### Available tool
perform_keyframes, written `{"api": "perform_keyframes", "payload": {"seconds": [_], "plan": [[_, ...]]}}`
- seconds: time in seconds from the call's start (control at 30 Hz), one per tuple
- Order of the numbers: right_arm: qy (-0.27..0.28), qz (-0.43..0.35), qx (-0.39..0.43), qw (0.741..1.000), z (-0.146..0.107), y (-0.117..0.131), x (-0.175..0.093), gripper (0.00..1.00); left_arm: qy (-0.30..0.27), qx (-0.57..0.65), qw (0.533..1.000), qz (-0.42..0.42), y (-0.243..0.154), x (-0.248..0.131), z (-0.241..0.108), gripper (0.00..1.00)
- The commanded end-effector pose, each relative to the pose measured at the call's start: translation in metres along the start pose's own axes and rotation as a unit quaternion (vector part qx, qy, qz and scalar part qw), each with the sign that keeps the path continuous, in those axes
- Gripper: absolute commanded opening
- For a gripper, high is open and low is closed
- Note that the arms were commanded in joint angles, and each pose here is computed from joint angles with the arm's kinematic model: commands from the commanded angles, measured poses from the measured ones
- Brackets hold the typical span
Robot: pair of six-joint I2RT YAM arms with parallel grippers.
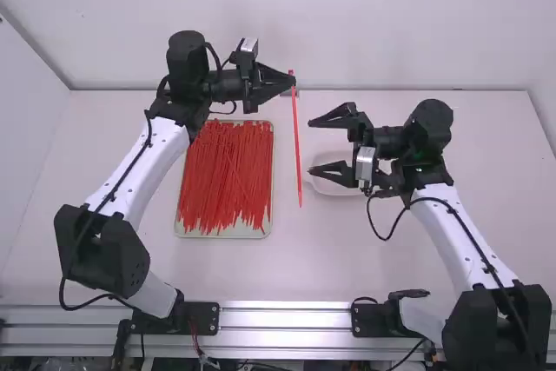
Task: Fasten the cable tie
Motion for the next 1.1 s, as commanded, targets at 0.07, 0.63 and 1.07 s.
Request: {"api": "perform_keyframes", "payload": {"seconds": [0.07, 0.63, 1.07], "plan": [[-0.020, 0.016, -0.082, 0.996, 0.003, 0.004, 0.010, 0.97, -0.017, -0.016, 1.000, 0.005, 0.000, -0.002, 0.003, 0.02], [-0.055, 0.040, -0.103, 0.992, 0.012, 0.009, 0.032, 0.60, -0.030, -0.018, 0.999, 0.021, 0.010, -0.019, 0.009, 0.02], [-0.053, 0.038, -0.116, 0.991, 0.020, 0.008, 0.030, 0.37, -0.023, -0.020, 0.999, 0.027, 0.013, -0.019, 0.007, 0.02]]}}
Point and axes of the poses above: each hand's point on the last joint's axis, 136 mm out from that joint toward the fingers, its own x axis out along the fingers, its own y axis along the line the jaws close on, z = x × y, the point moved 10 cm from there along -x, back along the fingers, and after that the axes turned 13 degrees about x, right-handed, at the moved point
